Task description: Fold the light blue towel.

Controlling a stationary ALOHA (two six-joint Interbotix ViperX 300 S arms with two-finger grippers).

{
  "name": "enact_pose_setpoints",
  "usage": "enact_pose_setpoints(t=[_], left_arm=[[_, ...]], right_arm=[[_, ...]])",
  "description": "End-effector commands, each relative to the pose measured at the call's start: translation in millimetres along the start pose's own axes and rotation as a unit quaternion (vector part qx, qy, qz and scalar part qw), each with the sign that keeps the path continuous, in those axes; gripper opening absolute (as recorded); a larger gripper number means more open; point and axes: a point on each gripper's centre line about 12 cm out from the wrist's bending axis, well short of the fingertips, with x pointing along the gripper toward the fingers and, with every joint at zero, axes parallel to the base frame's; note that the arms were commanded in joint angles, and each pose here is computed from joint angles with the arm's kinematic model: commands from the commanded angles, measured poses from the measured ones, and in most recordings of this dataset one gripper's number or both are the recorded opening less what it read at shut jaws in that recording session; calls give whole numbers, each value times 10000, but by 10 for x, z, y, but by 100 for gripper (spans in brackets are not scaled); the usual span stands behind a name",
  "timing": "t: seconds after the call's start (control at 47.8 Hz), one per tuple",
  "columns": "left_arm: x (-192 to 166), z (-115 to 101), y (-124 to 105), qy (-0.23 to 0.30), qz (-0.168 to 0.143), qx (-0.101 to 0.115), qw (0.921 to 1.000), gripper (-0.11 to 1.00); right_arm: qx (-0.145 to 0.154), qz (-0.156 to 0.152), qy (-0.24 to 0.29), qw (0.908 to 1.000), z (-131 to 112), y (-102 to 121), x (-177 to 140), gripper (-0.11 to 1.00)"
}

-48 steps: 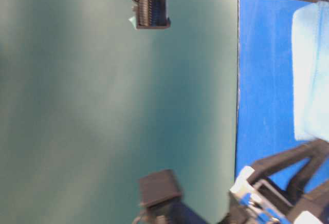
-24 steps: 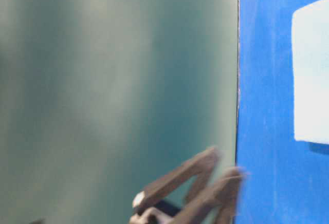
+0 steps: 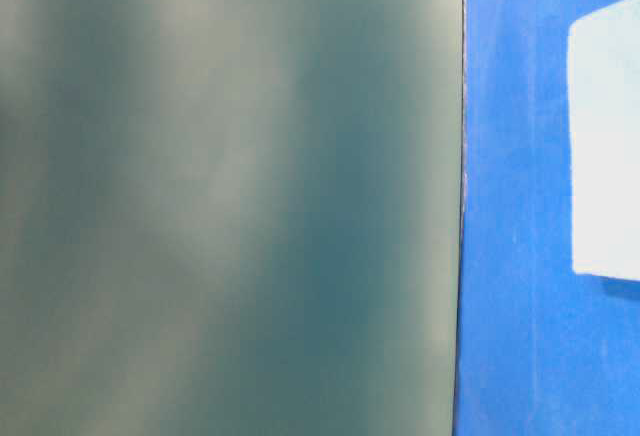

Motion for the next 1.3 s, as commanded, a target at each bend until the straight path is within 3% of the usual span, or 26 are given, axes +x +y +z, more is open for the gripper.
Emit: enact_pose_setpoints(t=[0.0,0.397,0.669,0.774,1.276], left_arm=[[-168,86,24,-271,59,-13,9996,74],[-778,-259,96,-263,387,-196,9987,73],[-901,-503,57,-126,365,-624,9973,73],[-894,-552,52,-61,360,-726,9967,73],[-894,-558,51,-15,356,-720,9968,72]], right_arm=[[-36,49,-334,9994,34,-51,-151,54],[-1,79,-715,9974,-476,-287,-390,54],[-66,293,-674,9973,-756,-286,-319,54],[-61,340,-665,9972,-791,-281,-303,54],[-67,342,-669,9972,-790,-280,-301,54]])
